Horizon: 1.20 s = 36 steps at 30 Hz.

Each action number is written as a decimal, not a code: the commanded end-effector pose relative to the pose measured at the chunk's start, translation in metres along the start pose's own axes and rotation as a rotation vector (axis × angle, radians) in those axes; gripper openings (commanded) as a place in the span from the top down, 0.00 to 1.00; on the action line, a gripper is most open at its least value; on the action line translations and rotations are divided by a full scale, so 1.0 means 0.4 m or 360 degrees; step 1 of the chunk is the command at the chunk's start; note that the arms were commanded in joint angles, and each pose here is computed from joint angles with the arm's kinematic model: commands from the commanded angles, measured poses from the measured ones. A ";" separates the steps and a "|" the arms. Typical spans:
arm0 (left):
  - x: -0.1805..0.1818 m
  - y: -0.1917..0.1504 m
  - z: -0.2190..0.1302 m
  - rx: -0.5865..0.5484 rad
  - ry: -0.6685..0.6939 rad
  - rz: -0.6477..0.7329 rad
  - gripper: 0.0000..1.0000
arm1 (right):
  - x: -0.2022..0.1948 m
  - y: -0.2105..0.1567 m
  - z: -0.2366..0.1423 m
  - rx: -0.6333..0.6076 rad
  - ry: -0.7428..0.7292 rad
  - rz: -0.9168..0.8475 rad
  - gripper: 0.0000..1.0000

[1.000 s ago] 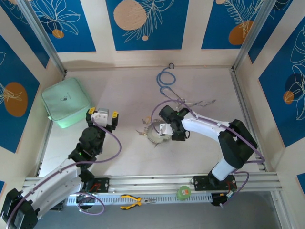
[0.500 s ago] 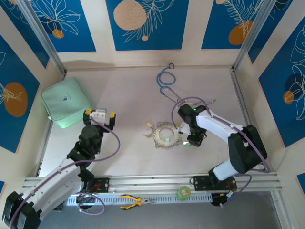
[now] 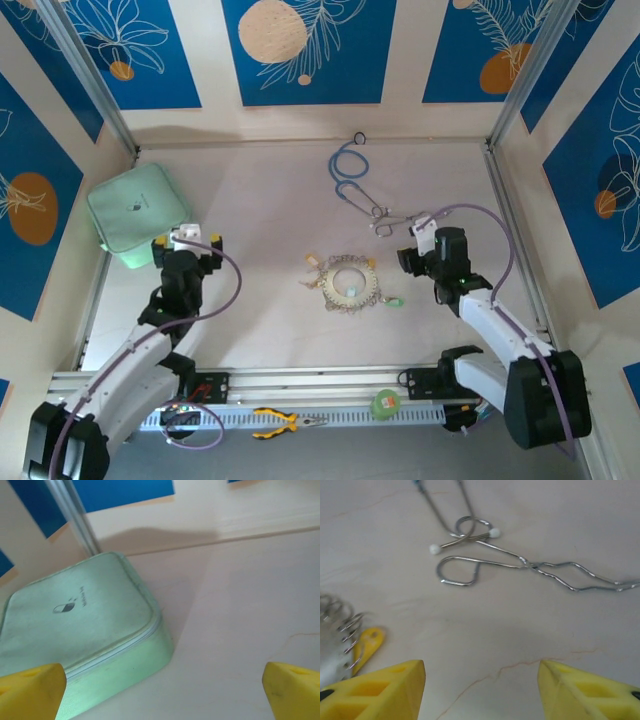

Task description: Put the keys on the keyring

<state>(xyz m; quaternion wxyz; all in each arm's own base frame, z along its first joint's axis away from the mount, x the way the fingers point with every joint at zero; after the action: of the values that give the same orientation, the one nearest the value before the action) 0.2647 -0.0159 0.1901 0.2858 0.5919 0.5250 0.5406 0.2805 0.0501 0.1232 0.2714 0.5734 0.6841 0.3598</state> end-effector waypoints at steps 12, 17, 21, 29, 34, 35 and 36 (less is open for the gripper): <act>-0.044 -0.091 0.124 -0.0075 -0.0172 -0.0134 0.00 | -0.034 0.091 0.078 -0.0373 0.0297 0.0146 0.41; -0.056 -0.076 0.155 -0.0175 -0.0186 -0.0110 0.00 | -0.030 0.091 0.077 -0.0378 0.0314 0.0142 0.40; -0.080 -0.099 0.184 -0.0231 -0.0206 -0.0083 0.00 | -0.039 0.094 0.086 -0.0333 0.0289 0.0206 0.40; -0.095 -0.119 0.219 -0.0172 -0.0232 -0.0066 0.00 | -0.033 0.059 0.126 -0.0553 0.0319 0.0215 0.41; -0.090 -0.120 0.262 -0.0004 -0.0171 -0.0052 0.00 | -0.059 0.079 0.143 -0.0460 0.0294 0.0299 0.37; -0.091 -0.118 0.264 -0.0003 -0.0162 -0.0041 0.00 | -0.069 0.078 0.153 -0.0408 0.0282 0.0342 0.37; -0.095 -0.120 0.259 -0.0005 -0.0181 -0.0039 0.00 | -0.082 0.080 0.154 -0.0422 0.0263 0.0383 0.36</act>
<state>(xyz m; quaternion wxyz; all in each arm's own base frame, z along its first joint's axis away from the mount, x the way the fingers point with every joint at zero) 0.3507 -0.0180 0.1074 0.3352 0.6144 0.5041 0.5061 0.3398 0.0411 0.0970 0.2354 0.5672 0.6034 0.5087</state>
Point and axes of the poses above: each hand's point on the last joint's axis, 136 mm out from that joint toward the fingers, its own z axis out along the fingers, its own x axis along the line the jaws close on, y = z × x, the point moved 4 cm from there along -z, back along the fingers, and after that the axes turned 9 degrees about z, right-handed, at the moved point
